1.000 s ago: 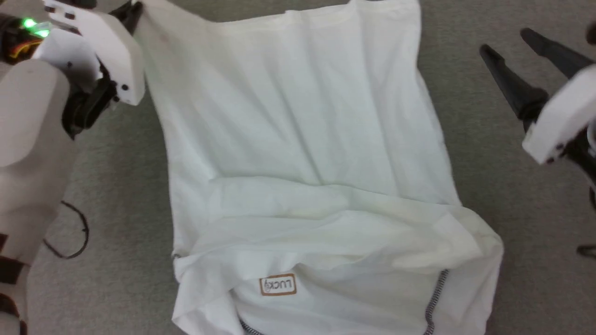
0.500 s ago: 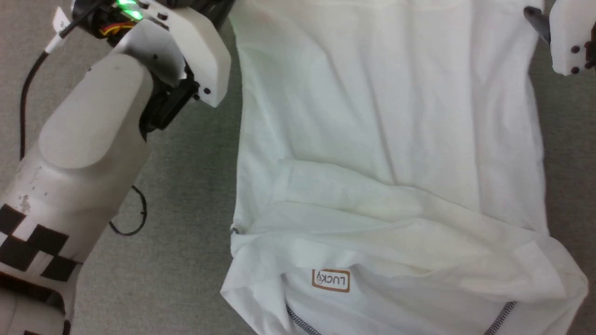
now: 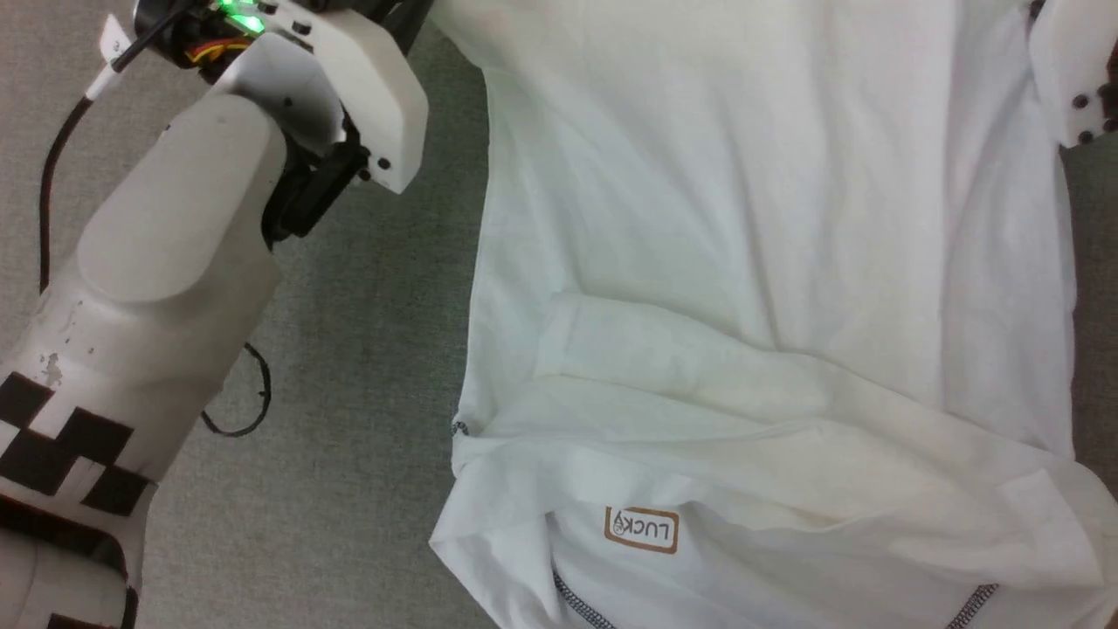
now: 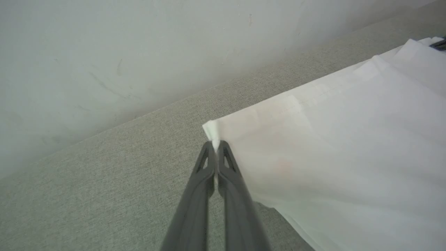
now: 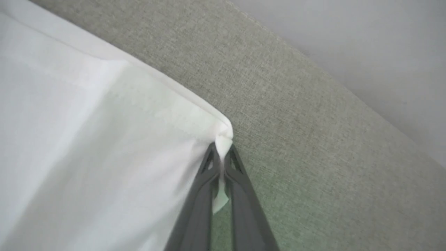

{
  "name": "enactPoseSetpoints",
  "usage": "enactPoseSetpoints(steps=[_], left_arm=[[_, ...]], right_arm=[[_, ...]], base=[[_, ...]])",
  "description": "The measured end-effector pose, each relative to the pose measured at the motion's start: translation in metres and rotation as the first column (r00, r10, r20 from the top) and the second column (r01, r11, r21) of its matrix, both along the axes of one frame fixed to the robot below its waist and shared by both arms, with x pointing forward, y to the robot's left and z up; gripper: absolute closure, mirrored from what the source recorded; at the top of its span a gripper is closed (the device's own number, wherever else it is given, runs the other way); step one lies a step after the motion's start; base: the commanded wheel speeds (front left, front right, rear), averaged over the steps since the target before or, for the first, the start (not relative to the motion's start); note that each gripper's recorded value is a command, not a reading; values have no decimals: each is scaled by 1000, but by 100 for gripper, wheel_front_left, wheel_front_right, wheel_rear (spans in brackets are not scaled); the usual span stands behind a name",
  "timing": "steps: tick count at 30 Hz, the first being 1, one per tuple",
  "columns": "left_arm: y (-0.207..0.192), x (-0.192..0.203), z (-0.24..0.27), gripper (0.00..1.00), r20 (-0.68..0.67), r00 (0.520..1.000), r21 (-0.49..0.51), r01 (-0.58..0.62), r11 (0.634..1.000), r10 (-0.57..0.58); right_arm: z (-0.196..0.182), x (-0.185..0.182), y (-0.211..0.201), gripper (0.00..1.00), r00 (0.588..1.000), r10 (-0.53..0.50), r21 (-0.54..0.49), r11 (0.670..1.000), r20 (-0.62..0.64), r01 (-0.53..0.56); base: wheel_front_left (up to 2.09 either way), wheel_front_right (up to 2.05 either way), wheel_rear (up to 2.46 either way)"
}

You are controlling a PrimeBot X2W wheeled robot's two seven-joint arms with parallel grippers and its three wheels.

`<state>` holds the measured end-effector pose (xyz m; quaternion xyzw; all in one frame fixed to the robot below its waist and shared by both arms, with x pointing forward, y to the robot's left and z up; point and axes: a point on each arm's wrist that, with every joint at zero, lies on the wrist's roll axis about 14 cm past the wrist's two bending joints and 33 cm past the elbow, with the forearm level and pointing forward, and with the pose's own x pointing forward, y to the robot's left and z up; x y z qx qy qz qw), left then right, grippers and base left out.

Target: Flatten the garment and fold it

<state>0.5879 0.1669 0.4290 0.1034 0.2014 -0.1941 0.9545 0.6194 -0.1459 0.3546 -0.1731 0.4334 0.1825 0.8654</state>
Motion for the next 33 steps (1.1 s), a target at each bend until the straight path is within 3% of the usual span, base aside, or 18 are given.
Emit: enactPoseSetpoints(steps=[8,14,19,25,33], left_arm=[[5,13,26,100,103,994,-15,-24,1000,25],[5,17,53,100,199,979,-23,-33,999,37],[3,16,77,100,263,964,-32,-33,999,40],[2,-7,97,100,310,950,-43,-13,999,26],[1,-82,93,100,265,964,-23,40,999,-33]], right_arm=[[37,8,-29,100,974,39,-28,999,223,-33],[101,20,-40,100,895,50,-3,999,443,-54],[139,13,-46,100,833,30,44,997,552,-65],[156,-16,-47,100,802,13,100,991,597,-90],[169,-79,-49,100,797,0,177,975,604,-134]], base=[[0,0,0],[0,0,0],[0,0,0],[0,0,0],[0,0,0]])
